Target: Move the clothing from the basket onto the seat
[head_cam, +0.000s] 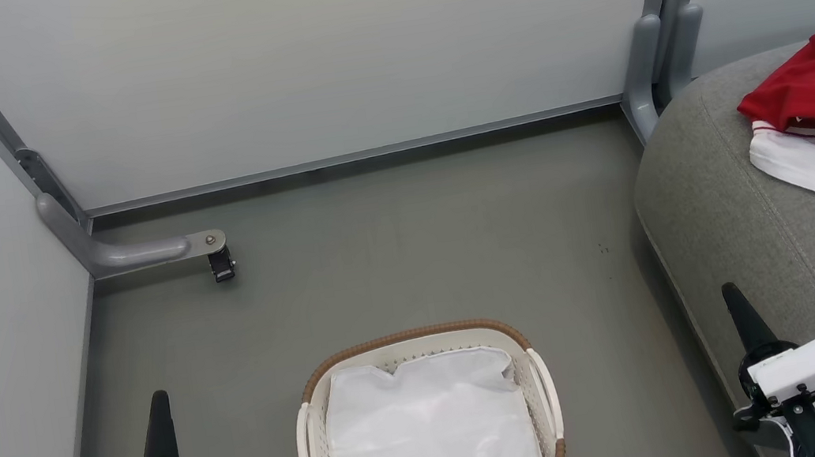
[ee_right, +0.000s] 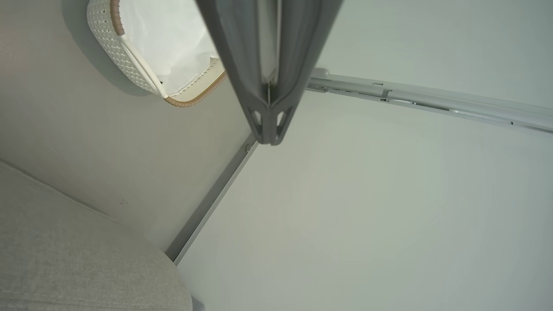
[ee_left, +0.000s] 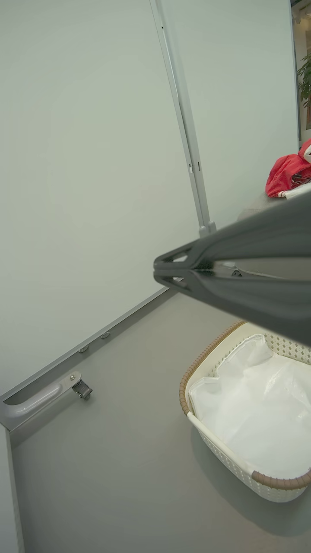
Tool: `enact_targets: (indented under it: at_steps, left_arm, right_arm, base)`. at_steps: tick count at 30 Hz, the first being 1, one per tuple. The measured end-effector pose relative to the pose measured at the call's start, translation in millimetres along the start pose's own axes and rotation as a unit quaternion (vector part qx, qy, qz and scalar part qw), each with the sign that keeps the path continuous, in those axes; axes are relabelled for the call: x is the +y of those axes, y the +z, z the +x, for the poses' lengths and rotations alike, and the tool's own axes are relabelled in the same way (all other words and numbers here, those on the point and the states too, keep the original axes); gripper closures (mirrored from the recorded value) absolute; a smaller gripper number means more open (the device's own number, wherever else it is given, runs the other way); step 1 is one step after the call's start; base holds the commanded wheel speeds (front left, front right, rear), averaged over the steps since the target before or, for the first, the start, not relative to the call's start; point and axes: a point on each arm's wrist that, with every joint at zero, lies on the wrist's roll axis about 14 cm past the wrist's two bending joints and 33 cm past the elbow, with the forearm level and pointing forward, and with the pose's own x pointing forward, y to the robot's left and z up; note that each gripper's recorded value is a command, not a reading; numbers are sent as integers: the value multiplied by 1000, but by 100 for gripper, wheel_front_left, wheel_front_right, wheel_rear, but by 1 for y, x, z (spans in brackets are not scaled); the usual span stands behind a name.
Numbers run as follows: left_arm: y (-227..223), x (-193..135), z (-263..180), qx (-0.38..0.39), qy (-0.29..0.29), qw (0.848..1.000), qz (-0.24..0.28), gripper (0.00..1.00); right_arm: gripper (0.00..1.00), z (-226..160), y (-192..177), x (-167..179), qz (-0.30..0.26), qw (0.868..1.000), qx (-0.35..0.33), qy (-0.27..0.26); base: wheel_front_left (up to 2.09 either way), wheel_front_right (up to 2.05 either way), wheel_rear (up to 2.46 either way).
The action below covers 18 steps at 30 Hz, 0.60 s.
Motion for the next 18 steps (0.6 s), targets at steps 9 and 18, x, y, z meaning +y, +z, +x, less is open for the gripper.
enact_targets:
  at_steps: [9,18]
  left_arm:
    - [3,-6,4,0,-10,999,-41,100]
    - [7,-9,6,-1,-16,997,-77,100]
  right_arm:
    - [100,1,4,1,43,999,-1,3]
    - [100,2,8,3,81,997,-4,7]
  base:
    - [0,0,0]
    - [0,0,0]
